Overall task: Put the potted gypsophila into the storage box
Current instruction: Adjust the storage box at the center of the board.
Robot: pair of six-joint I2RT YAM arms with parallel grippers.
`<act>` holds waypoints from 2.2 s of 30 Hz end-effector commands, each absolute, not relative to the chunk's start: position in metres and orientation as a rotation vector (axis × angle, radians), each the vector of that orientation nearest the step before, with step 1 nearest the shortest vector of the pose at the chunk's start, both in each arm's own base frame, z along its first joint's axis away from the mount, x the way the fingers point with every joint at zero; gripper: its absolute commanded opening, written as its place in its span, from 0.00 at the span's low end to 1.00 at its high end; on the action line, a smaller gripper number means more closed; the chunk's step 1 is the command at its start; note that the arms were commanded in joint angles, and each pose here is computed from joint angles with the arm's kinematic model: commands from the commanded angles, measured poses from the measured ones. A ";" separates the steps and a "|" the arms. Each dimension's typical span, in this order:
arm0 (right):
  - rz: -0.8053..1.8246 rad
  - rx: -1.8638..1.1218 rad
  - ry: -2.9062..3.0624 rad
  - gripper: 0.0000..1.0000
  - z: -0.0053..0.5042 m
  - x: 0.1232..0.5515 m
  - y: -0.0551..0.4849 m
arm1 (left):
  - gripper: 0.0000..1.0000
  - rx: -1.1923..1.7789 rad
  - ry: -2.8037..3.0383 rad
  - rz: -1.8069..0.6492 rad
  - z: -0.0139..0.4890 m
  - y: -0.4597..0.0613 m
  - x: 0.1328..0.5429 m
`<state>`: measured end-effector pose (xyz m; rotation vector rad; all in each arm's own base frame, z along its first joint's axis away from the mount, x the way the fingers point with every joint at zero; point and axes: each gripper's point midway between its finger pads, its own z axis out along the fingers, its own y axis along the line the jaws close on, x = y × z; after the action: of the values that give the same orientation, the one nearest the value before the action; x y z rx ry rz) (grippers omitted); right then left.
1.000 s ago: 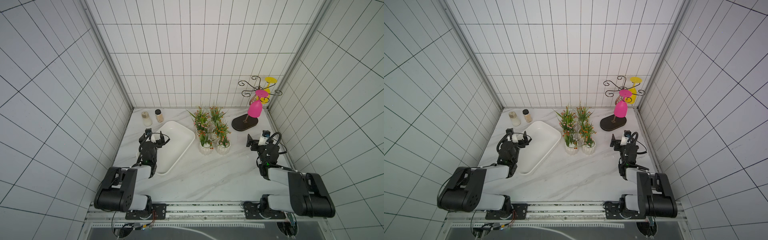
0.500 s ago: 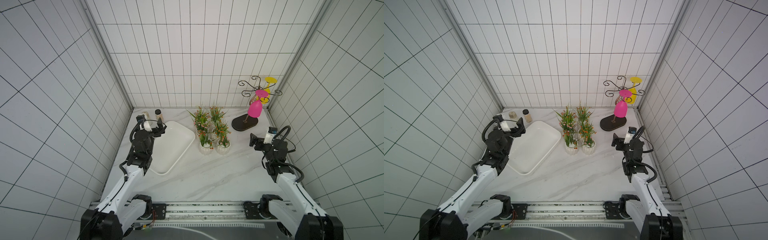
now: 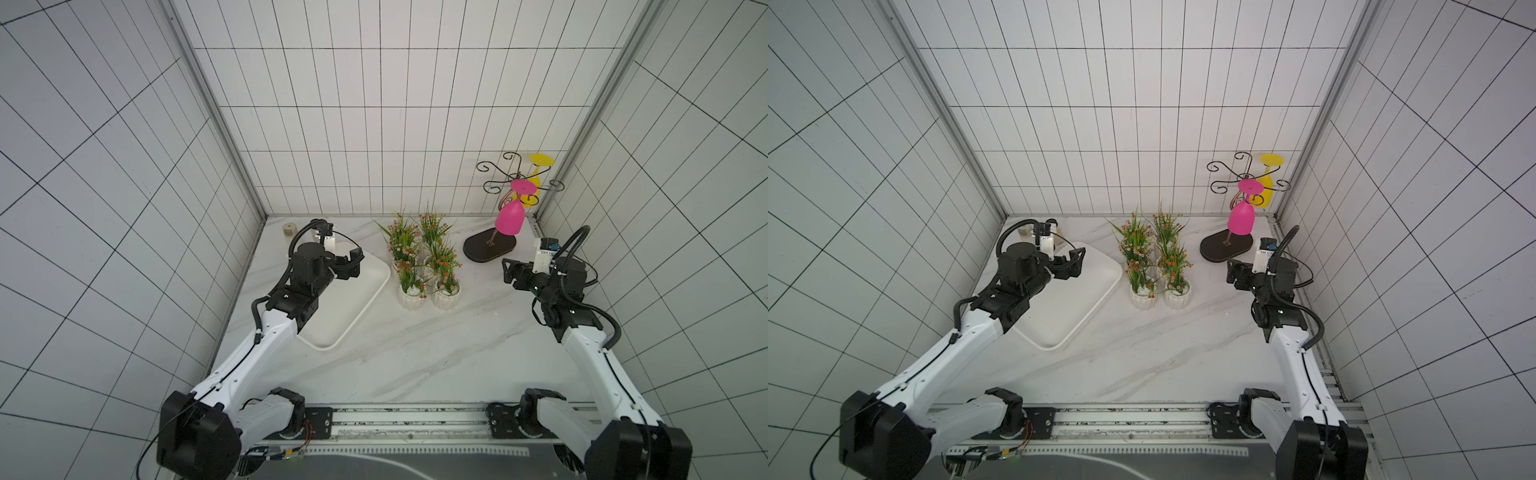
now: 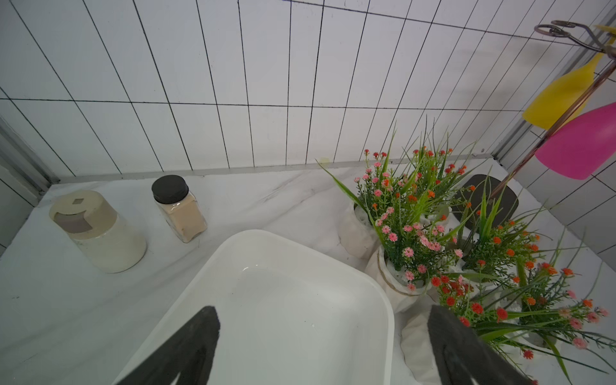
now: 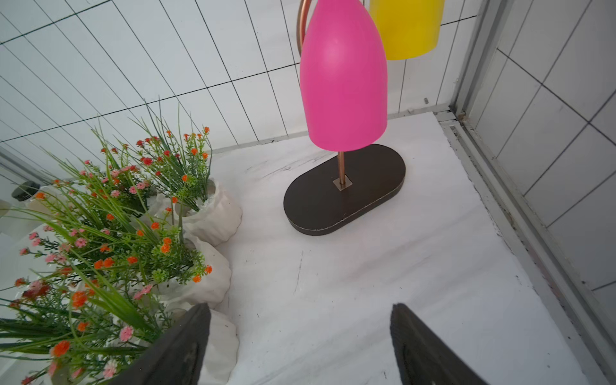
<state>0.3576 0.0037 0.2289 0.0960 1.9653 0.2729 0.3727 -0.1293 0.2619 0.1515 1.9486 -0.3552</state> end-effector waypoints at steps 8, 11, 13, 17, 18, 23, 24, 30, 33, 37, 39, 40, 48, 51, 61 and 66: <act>0.477 -0.247 1.895 0.81 0.248 0.346 0.053 | 0.96 0.336 1.983 -0.596 0.260 -0.173 0.360; 0.460 -0.280 1.884 0.82 0.238 0.339 0.058 | 0.96 0.356 2.000 -0.656 0.258 -0.180 0.355; 0.433 -0.325 1.881 0.82 0.230 0.333 0.065 | 0.96 0.355 2.031 -0.687 0.255 -0.184 0.352; 0.362 -0.420 1.905 0.82 0.209 0.320 0.079 | 0.95 0.326 2.135 -0.718 0.238 -0.187 0.348; 0.354 -0.448 1.915 0.82 0.203 0.317 0.084 | 0.94 0.315 2.165 -0.727 0.232 -0.188 0.347; 0.331 -0.559 1.920 0.82 0.188 0.308 0.101 | 0.89 0.246 2.283 -0.723 0.206 -0.185 0.346; 0.331 -0.571 1.922 0.82 0.185 0.307 0.102 | 0.87 0.245 2.304 -0.714 0.199 -0.184 0.347; 0.340 -0.571 1.941 0.83 0.182 0.307 0.104 | 0.72 0.259 2.517 -0.647 0.149 -0.181 0.345; 0.340 -0.567 1.945 0.84 0.181 0.306 0.103 | 0.67 0.298 2.563 -0.638 0.132 -0.185 0.344; 0.340 -0.563 1.952 0.84 0.179 0.306 0.103 | 0.64 0.346 2.590 -0.617 0.119 -0.191 0.341; 0.342 -0.564 1.952 0.84 0.179 0.306 0.103 | 0.59 0.363 2.604 -0.609 0.114 -0.194 0.340; 0.343 -0.562 1.954 0.84 0.179 0.307 0.103 | 0.57 0.370 2.611 -0.602 0.110 -0.195 0.339; 0.346 -0.552 1.950 0.85 0.181 0.306 0.103 | 0.48 0.380 2.653 -0.578 0.090 -0.199 0.340; 0.348 -0.550 1.951 0.85 0.180 0.306 0.103 | 0.45 0.382 2.657 -0.603 0.087 -0.203 0.341; 0.316 -0.528 1.950 0.85 0.184 0.309 0.098 | 0.24 0.384 2.659 -0.627 0.083 -0.209 0.347; 0.313 -0.512 1.960 0.85 0.182 0.309 0.096 | 0.17 0.373 2.652 -0.647 0.085 -0.214 0.354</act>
<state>0.3162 0.0972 0.2010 -0.5188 1.9136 0.3085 0.3441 -0.2070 0.0788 0.3810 2.6787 -0.6184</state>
